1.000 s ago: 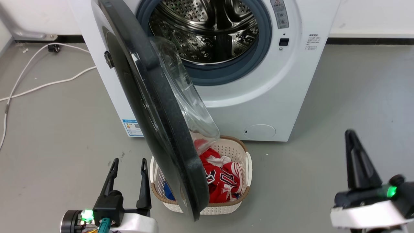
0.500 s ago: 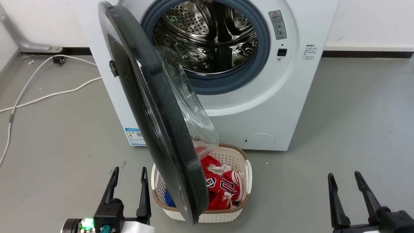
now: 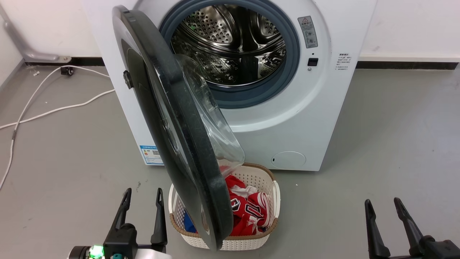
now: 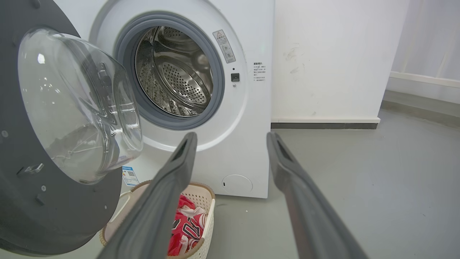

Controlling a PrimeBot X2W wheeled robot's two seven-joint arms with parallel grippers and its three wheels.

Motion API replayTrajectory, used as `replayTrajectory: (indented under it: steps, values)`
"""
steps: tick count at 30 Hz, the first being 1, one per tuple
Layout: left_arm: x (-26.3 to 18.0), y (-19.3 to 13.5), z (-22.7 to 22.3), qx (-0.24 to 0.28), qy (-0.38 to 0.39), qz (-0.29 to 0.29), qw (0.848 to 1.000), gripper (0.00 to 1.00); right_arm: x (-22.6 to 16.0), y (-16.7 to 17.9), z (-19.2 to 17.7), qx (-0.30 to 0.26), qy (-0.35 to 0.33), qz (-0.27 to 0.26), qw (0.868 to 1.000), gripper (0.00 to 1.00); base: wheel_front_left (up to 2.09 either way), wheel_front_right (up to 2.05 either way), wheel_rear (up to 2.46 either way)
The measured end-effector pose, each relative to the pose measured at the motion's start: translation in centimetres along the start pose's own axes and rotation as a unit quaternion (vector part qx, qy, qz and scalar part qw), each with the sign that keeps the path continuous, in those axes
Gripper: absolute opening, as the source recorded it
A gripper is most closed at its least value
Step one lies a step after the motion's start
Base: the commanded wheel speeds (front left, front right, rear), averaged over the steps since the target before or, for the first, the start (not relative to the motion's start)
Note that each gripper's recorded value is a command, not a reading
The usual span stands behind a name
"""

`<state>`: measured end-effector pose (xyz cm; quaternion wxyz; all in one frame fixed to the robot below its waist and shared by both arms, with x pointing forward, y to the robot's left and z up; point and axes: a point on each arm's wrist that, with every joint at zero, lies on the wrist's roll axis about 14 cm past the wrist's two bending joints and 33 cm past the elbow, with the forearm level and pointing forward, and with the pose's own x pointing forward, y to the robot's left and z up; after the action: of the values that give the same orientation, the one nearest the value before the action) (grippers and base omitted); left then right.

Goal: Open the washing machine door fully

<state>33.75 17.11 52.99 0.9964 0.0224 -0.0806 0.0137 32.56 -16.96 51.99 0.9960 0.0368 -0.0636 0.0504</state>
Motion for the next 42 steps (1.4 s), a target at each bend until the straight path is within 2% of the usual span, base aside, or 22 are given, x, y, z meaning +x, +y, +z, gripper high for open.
replayTrajectory:
  steps: [7,8,9,10,16,21,26,33,42]
  values:
    - [0.0,0.4,0.1,-0.003,-0.001,0.008,1.000,1.00,0.0,0.1,0.2,0.000,-0.003,0.001,1.000,1.00,0.00,0.00,0.00]
    - [0.0,0.4,0.1,-0.004,-0.001,0.009,1.000,0.72,0.1,0.2,0.2,0.000,-0.003,0.002,1.000,1.00,0.00,0.00,0.00]
    - [0.0,0.5,0.3,-0.004,-0.004,0.009,1.000,0.27,0.1,0.2,0.2,0.000,-0.004,0.003,1.000,1.00,0.00,0.00,0.00]
    - [0.1,0.6,0.5,-0.004,-0.008,0.010,1.000,0.00,0.1,0.3,0.2,0.000,-0.004,0.005,1.000,1.00,0.00,0.00,0.00]
    - [1.4,2.1,2.8,-0.006,-0.045,0.030,0.998,0.00,0.4,0.5,0.3,0.001,-0.005,0.008,1.000,1.00,0.00,0.00,0.00]
    - [3.3,3.6,7.6,-0.002,-0.122,0.043,0.992,0.00,0.7,0.5,0.3,0.001,-0.006,0.009,1.000,1.00,0.00,0.00,0.00]
    - [4.7,3.7,13.0,0.011,-0.205,0.034,0.978,0.00,0.9,0.4,0.4,0.000,-0.007,0.007,1.000,1.00,0.00,0.00,0.00]
    - [4.7,0.1,19.1,-0.006,-0.299,-0.021,0.954,0.00,0.9,0.3,0.2,-0.001,-0.005,0.006,1.000,1.00,0.00,0.00,0.00]
    - [3.2,-5.8,22.7,-0.041,-0.355,-0.124,0.926,0.00,1.4,0.6,0.3,-0.005,-0.007,0.011,1.000,1.00,0.00,0.00,0.00]
